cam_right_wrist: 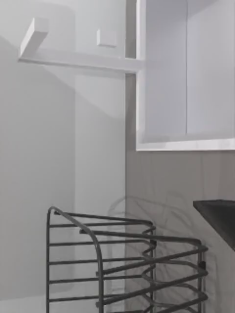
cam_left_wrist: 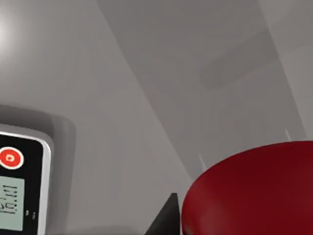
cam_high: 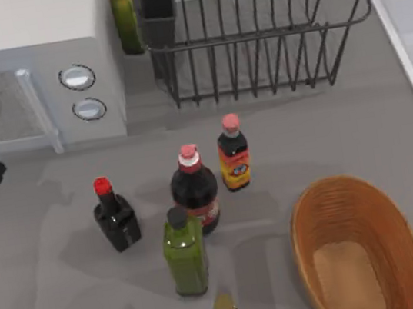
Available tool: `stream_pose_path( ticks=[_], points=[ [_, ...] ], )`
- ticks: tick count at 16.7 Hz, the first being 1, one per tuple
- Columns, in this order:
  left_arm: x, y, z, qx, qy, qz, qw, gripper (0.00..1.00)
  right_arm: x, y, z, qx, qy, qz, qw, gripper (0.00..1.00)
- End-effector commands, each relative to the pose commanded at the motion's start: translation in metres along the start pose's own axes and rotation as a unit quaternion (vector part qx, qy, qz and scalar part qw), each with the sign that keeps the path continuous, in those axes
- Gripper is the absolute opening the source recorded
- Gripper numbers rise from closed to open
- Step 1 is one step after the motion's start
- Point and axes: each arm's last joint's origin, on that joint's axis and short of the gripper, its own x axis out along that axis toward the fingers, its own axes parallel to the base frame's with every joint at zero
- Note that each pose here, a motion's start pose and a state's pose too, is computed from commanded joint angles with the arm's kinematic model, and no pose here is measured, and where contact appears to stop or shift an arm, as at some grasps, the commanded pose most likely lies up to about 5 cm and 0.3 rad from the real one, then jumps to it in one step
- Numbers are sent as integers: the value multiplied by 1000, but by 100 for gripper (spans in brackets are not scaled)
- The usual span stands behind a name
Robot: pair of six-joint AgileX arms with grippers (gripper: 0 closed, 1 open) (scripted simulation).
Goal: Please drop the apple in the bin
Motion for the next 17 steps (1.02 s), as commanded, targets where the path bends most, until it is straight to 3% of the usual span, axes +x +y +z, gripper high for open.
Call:
stream_pose_path(
  ticks=[3, 12, 17],
  points=[
    [-18, 8, 2, -23, -26, -4, 999, 0, 0, 0, 0, 0, 0, 0, 1000, 100],
    [-25, 3, 11, -37, -30, 0, 999, 0, 0, 0, 0, 0, 0, 0, 1000, 100],
    [-43, -28, 50, -122, -25, 11, 992, 0, 0, 0, 0, 0, 0, 0, 1000, 100]
  ],
)
